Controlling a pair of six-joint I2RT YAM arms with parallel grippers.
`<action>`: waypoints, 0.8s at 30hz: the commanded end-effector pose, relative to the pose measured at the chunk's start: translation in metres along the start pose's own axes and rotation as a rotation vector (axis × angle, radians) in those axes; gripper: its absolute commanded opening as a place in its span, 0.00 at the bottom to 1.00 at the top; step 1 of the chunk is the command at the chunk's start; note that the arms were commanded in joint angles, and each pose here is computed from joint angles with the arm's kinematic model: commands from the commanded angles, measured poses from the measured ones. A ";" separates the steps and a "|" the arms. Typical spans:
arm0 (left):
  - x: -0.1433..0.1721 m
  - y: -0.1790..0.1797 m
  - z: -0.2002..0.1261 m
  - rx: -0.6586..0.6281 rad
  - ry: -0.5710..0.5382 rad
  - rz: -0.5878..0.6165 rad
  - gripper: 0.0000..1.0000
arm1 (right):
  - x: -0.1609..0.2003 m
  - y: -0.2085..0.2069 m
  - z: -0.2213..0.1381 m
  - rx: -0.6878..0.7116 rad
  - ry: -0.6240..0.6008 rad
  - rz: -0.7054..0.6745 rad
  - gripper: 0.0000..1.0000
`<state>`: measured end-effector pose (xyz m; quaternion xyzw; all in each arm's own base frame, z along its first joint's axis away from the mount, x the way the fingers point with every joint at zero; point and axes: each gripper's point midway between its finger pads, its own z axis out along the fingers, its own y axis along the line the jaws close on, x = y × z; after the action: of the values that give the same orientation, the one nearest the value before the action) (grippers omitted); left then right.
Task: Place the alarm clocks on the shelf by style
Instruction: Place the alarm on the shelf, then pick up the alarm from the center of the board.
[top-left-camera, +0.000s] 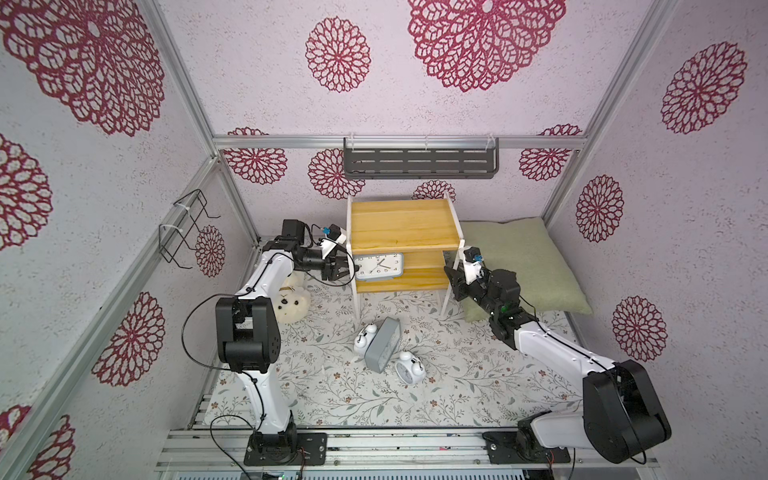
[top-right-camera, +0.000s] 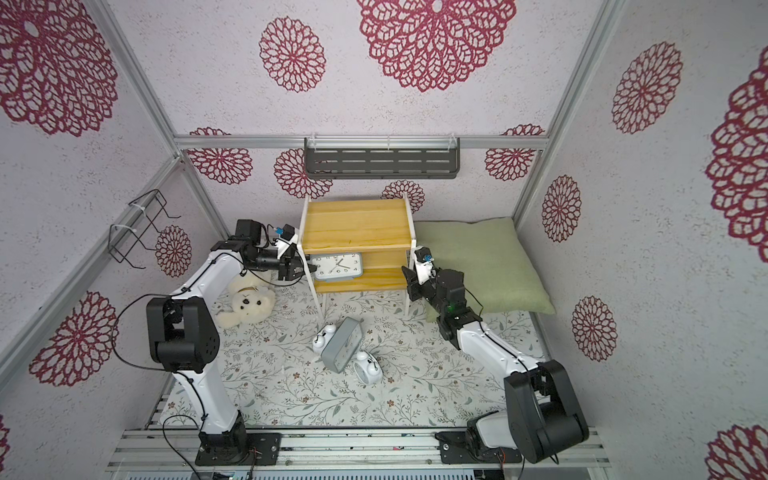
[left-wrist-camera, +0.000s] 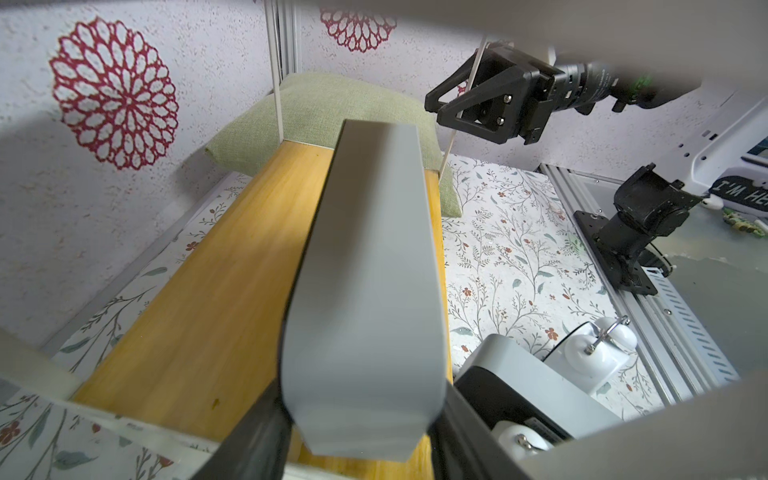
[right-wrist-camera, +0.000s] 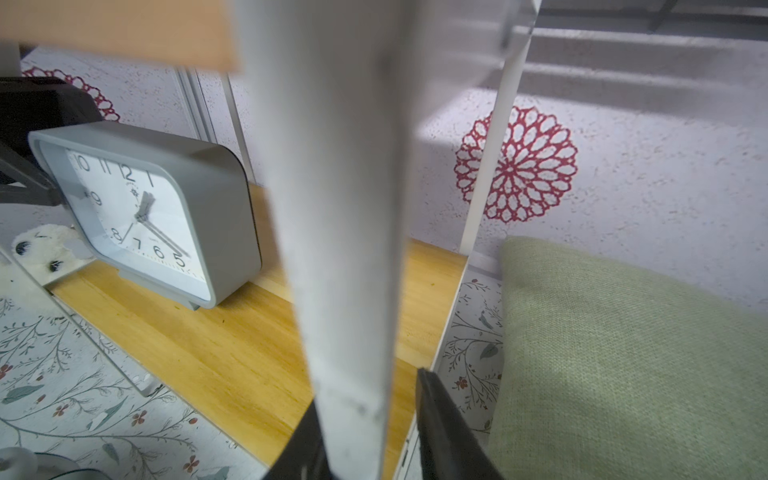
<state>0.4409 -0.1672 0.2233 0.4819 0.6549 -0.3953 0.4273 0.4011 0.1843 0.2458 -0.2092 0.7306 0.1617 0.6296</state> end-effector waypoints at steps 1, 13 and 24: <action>0.006 -0.005 0.013 0.037 0.012 -0.008 0.70 | -0.013 -0.007 0.002 0.022 -0.029 -0.009 0.35; -0.002 0.007 -0.003 -0.103 0.039 0.032 0.88 | -0.014 -0.008 0.000 0.032 -0.034 -0.009 0.38; 0.010 0.019 -0.040 -0.345 0.162 0.010 0.92 | -0.017 -0.014 -0.014 0.078 -0.047 -0.014 0.62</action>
<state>0.4460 -0.1387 0.2169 0.4517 0.7233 -0.2805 0.4406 0.4029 0.1762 0.2446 -0.1999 0.7350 0.1437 0.6318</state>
